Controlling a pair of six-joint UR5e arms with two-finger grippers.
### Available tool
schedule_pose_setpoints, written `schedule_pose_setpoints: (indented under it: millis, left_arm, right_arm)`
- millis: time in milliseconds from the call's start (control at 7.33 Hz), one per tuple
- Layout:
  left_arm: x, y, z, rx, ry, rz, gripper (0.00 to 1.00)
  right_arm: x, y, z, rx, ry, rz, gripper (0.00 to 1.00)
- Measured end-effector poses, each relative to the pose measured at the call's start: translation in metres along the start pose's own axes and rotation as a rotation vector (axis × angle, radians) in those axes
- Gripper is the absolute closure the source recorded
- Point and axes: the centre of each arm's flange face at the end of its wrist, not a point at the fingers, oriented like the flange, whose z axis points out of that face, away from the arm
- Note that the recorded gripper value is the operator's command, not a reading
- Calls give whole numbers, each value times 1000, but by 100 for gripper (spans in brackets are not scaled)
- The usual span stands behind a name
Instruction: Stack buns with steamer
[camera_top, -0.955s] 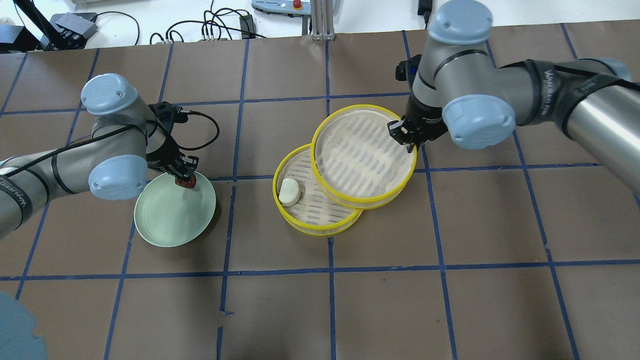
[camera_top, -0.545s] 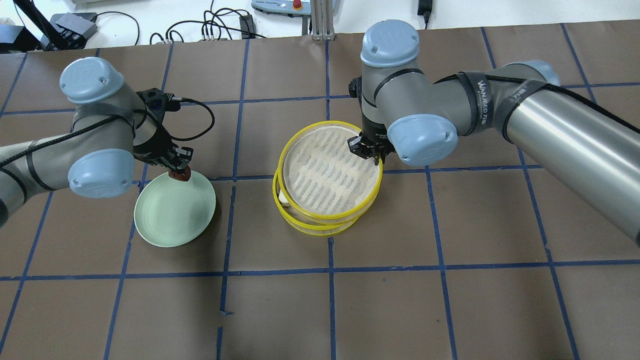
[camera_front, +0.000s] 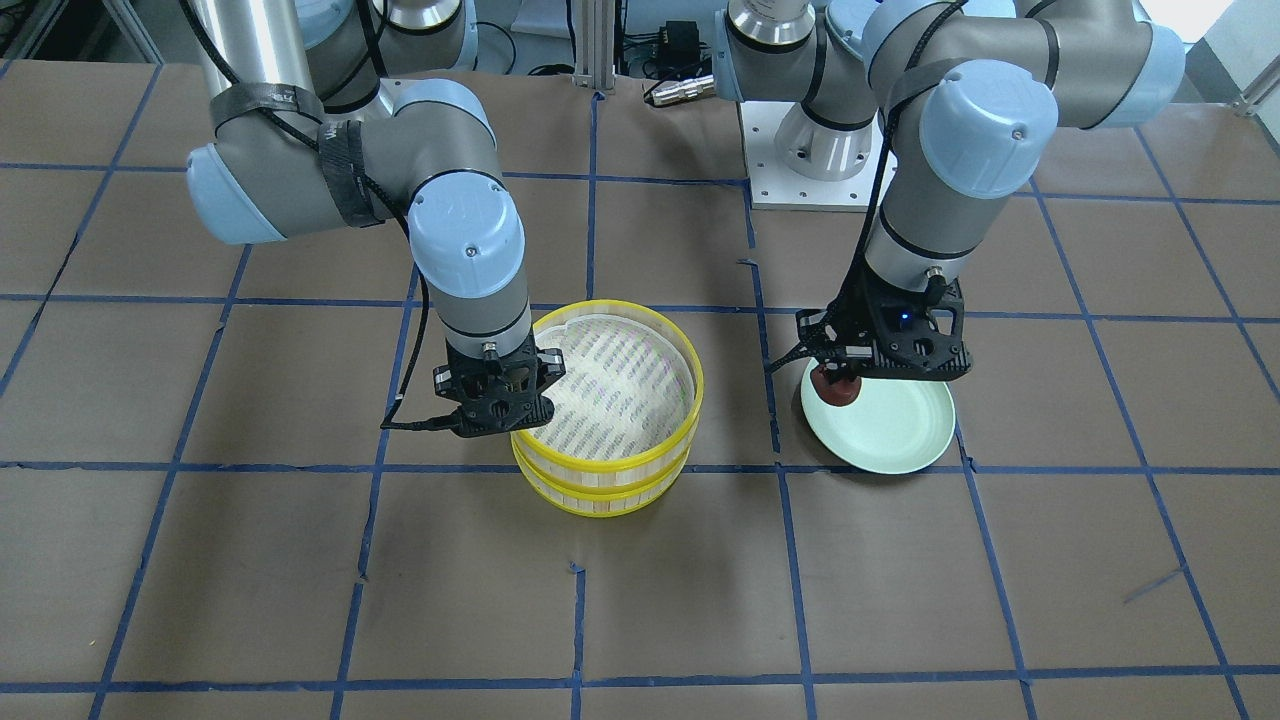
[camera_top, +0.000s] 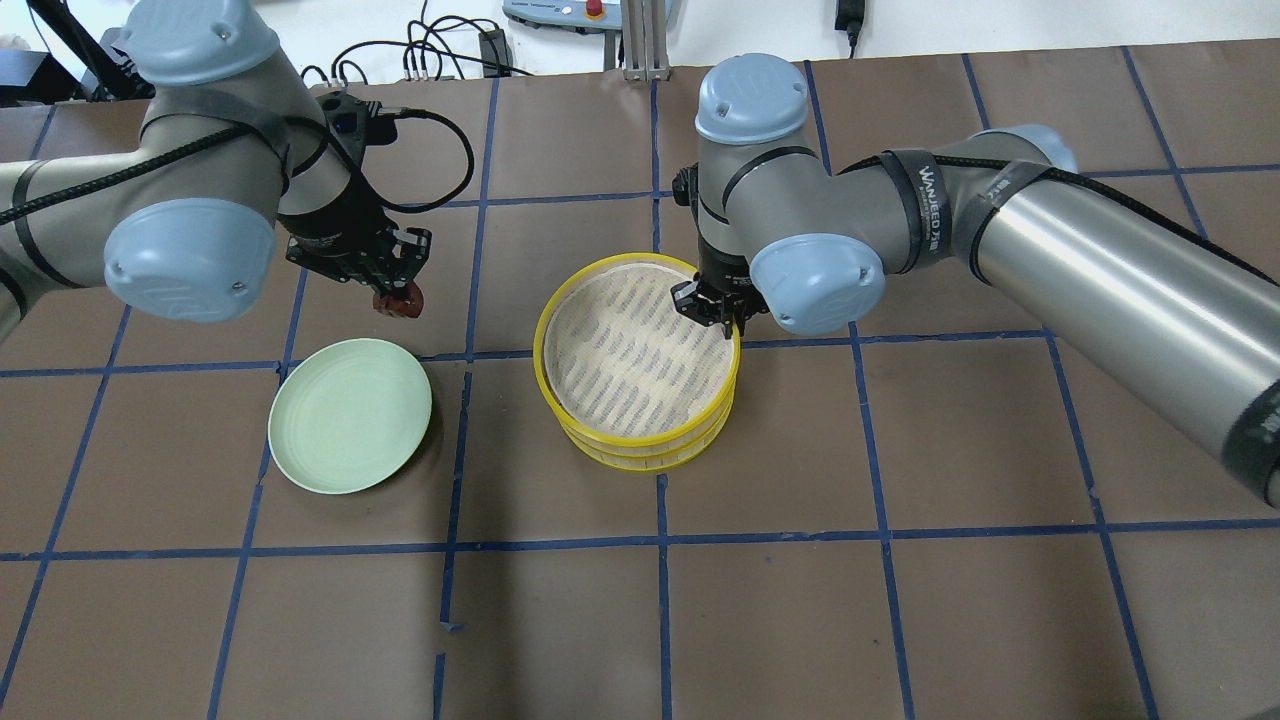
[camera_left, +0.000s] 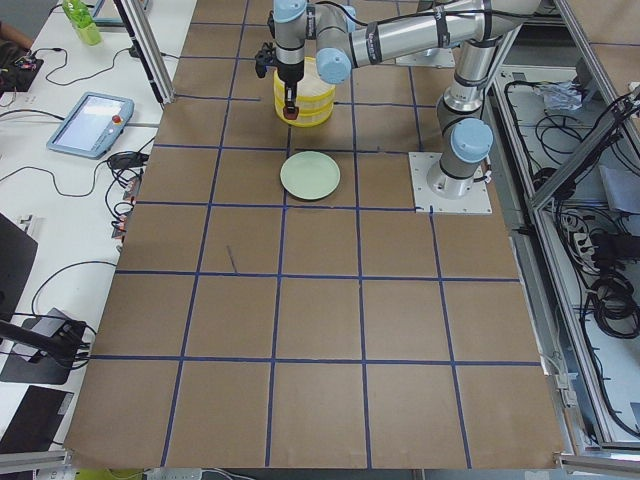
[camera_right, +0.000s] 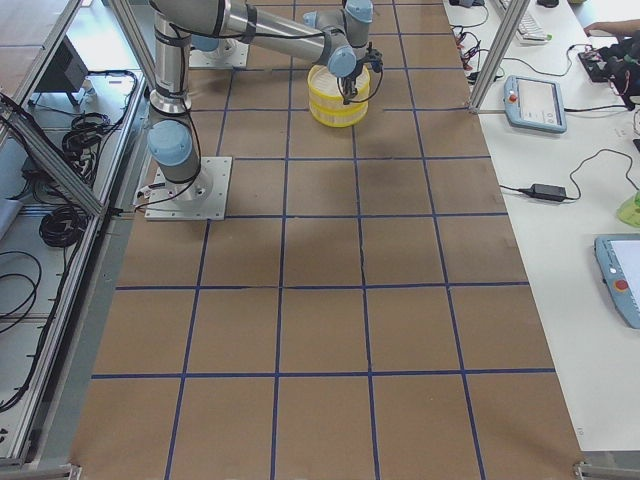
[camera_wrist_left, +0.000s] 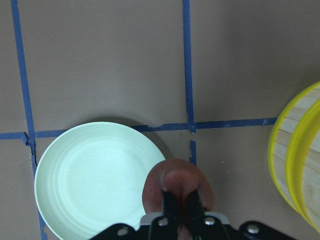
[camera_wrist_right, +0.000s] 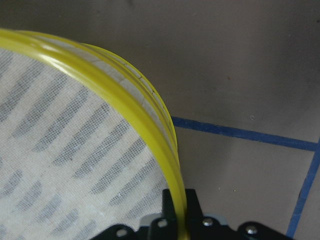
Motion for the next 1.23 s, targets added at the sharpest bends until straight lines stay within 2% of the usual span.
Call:
schedule_pose_setpoints:
  millis: [273, 409, 545, 682, 818, 1091, 1227]
  left_arm:
    - [15, -1, 0, -1, 51, -14, 97]
    - [27, -1, 0, 2, 111, -38, 97]
    - [41, -1, -3, 5, 166, -66, 96]
    - [54, -1, -7, 7, 198, -87, 96]
    - [65, -1, -9, 4, 212, -105, 96]
    - [79, -1, -5, -18, 271, -128, 96]
    - [86, -2, 2, -35, 300, -128, 91]
  right_arm:
    - [0, -1, 4, -6, 3, -1, 90]
    - [0, 0, 5, -8, 4, 2, 73]
    - [-1, 0, 7, -13, 3, 2, 66]
    - [-5, 0, 11, -20, 4, -3, 11]
    - [-11, 1, 14, -24, 9, -13, 0]
    - [-13, 1, 14, -23, 15, -26, 0]
    - [-5, -2, 2, -5, 14, -15, 0]
